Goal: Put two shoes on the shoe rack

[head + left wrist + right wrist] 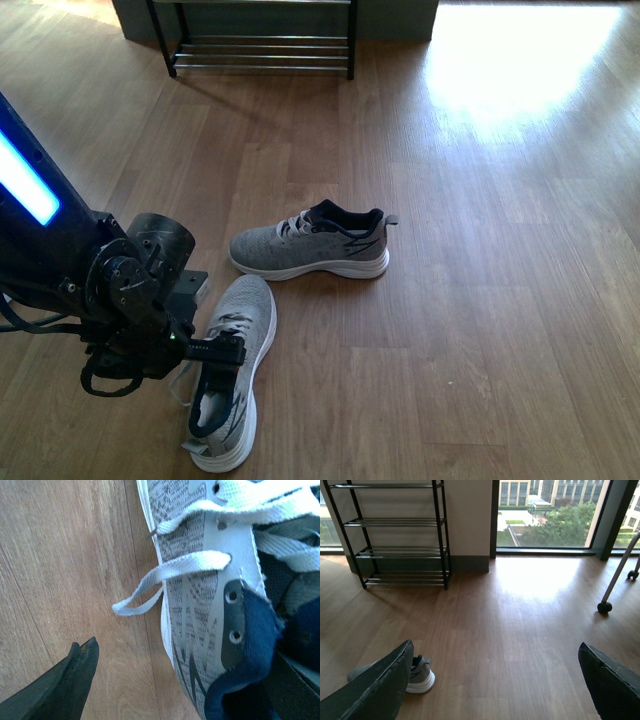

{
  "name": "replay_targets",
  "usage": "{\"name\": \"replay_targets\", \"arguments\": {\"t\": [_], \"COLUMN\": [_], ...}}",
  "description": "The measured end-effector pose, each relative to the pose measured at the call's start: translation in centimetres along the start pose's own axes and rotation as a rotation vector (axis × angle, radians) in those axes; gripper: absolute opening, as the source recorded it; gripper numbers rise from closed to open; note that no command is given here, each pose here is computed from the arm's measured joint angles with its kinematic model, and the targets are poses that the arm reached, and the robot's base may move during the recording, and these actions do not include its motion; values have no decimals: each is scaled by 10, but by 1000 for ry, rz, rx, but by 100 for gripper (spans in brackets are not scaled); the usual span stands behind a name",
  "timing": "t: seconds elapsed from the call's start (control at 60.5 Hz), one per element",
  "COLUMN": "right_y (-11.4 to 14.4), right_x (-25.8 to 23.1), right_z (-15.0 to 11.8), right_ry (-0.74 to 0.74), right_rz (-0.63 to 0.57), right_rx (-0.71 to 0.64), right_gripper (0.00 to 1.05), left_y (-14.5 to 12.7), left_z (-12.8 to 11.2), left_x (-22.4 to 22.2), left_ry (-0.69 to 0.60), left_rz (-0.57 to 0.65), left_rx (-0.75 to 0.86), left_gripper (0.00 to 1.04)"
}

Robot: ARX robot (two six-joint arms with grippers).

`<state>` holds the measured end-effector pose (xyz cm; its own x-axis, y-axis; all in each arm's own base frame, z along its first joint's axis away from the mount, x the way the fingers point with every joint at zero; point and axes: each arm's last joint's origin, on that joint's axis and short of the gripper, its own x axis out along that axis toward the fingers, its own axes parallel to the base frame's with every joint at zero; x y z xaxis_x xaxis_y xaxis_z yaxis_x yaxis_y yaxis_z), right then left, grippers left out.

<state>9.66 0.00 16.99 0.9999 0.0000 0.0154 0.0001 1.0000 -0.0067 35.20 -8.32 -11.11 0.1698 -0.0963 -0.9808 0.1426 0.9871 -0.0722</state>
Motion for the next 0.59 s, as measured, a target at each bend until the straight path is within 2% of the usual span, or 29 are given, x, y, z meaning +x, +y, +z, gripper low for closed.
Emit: {"name": "replay_targets", "arguments": {"t": [0.297, 0.595], "right_y": [0, 0], "right_x": [0, 0], "right_z": [0, 0], "right_ry": [0, 0], "right_rz": [0, 0], "right_rx": [0, 0], "right_gripper": [96, 96], "left_y": [0, -4], "left_z": [7, 10], "left_x": [31, 31], "left_ry": [-4, -16], "left_rz": [27, 27], "left_rx": [86, 105], "left_gripper": [94, 51]}}
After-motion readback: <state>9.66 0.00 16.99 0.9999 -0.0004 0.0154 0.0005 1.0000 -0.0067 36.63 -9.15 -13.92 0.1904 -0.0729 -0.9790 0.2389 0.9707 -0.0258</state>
